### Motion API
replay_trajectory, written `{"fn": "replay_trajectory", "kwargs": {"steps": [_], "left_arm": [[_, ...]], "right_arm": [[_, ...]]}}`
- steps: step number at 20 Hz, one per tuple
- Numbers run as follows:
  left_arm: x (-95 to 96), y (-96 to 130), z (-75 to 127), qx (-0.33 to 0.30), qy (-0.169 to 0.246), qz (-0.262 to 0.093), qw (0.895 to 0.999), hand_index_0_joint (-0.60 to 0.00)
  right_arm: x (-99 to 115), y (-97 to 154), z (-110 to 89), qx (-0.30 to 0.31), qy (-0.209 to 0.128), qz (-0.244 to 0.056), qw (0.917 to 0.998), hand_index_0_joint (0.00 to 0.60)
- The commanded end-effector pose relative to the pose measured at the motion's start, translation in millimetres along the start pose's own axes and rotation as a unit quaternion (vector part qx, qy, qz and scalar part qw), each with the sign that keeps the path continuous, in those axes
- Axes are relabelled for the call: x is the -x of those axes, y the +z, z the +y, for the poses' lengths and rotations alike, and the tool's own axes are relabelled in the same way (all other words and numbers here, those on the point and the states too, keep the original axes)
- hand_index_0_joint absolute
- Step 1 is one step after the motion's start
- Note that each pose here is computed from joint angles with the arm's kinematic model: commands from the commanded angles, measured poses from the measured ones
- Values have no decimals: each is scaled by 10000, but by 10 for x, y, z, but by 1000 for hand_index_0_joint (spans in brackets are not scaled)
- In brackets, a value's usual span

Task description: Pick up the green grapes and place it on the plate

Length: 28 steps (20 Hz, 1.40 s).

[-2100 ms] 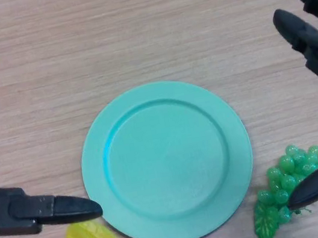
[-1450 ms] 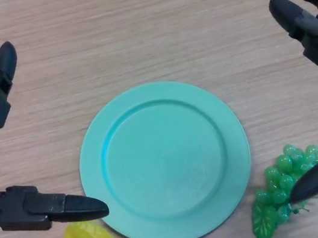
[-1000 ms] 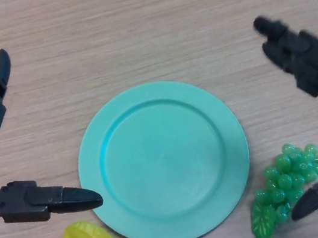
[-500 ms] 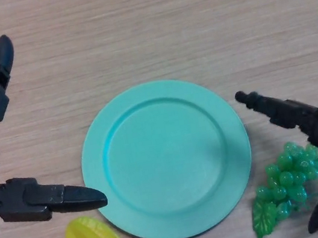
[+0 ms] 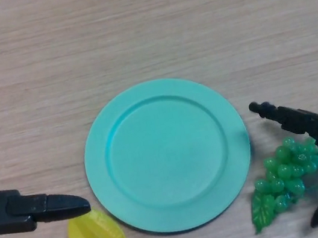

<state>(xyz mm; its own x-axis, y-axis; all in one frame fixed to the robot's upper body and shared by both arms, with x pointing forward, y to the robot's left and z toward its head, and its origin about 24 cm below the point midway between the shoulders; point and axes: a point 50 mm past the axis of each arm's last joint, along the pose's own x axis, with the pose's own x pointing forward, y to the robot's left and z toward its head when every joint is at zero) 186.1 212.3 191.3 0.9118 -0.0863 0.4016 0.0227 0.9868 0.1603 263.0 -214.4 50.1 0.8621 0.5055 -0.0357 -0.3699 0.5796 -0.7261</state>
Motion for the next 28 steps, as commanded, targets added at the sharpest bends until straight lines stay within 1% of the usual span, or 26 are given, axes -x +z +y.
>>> {"fn": "replay_trajectory", "kwargs": {"steps": [1, 3, 5, 6, 7, 8, 9, 10, 11, 12, 13, 14, 15, 16, 17, 18, 19, 20, 21, 22, 23, 24, 25, 26, 27, 28], "left_arm": [[57, 291, 74, -462, 310, -1059, 9928, 0], [64, 295, 73, -524, 311, -1068, 9924, 0], [73, 288, 74, -543, 318, -1088, 9921, 0], [75, 287, 73, -552, 320, -1091, 9920, 0], [80, 282, 71, -576, 317, -1087, 9919, 0], [81, 275, 69, -567, 307, -1074, 9921, 0], [81, 268, 67, -558, 299, -1061, 9923, 0], [79, 266, 66, -560, 298, -1060, 9923, 0], [72, 264, 64, -565, 304, -1062, 9923, 0], [68, 262, 62, -560, 301, -1060, 9923, 0], [61, 257, 59, -536, 298, -1052, 9926, 0], [58, 257, 59, -531, 299, -1055, 9925, 0], [52, 256, 55, -525, 286, -1054, 9926, 0], [49, 254, 51, -520, 275, -1050, 9927, 0], [40, 251, 44, -506, 245, -1047, 9929, 0], [37, 252, 45, -488, 241, -1061, 9929, 0], [35, 257, 50, -457, 231, -1081, 9928, 0], [34, 260, 53, -451, 227, -1087, 9928, 0], [36, 265, 62, -407, 205, -1087, 9930, 0], [38, 269, 66, -391, 196, -1090, 9931, 0], [42, 281, 78, -375, 183, -1114, 9929, 0], [43, 285, 83, -364, 187, -1137, 9927, 0], [46, 281, 105, -374, 253, -1184, 9919, 0], [50, 270, 118, -364, 297, -1174, 9920, 0], [52, 243, 146, -368, 402, -1139, 9920, 0], [56, 238, 150, -370, 415, -1139, 9919, 0]], "right_arm": [[-12, 13, -285, 882, -875, -468, 9911, 591], [-22, -52, -259, 1210, -747, -391, 9891, 600], [-5, -62, -256, 1317, -670, -408, 9882, 600], [6, -60, -256, 1288, -613, -426, 9889, 600], [34, -52, -262, 1116, -477, -449, 9916, 600], [56, -42, -276, 807, -414, -424, 9950, 600], [92, -12, -330, 317, -405, -365, 9980, 600], [110, 13, -366, -9, -442, -316, 9985, 600], [139, 78, -432, -678, -480, -251, 9962, 600], [151, 123, -473, -1007, -492, -209, 9935, 600], [165, 220, -557, -1518, -514, -164, 9869, 600], [163, 267, -598, -1466, -534, -200, 9875, 600], [153, 412, -667, -1661, -575, -308, 9840, 600], [141, 492, -698, -1790, -628, -343, 9812, 600], [81, 685, -760, -1738, -707, -514, 9809, 600], [33, 776, -776, -1563, -745, -682, 9825, 600], [-62, 972, -783, -1342, -758, -951, 9835, 600], [-104, 1054, -776, -1283, -723, -1032, 9837, 600], [-181, 1226, -751, -1283, -638, -1169, 9828, 600], [-224, 1297, -734, -1227, -599, -1259, 9826, 600], [-312, 1440, -681, -1192, -441, -1420, 9817, 600], [-348, 1492, -655, -1175, -367, -1460, 9816, 600], [-421, 1603, -605, -1122, -268, -1540, 9813, 600], [-452, 1653, -586, -1116, -241, -1582, 9808, 600], [-525, 1759, -543, -1059, -195, -1681, 9799, 600], [-555, 1797, -528, -1043, -191, -1711, 9795, 600]]}}
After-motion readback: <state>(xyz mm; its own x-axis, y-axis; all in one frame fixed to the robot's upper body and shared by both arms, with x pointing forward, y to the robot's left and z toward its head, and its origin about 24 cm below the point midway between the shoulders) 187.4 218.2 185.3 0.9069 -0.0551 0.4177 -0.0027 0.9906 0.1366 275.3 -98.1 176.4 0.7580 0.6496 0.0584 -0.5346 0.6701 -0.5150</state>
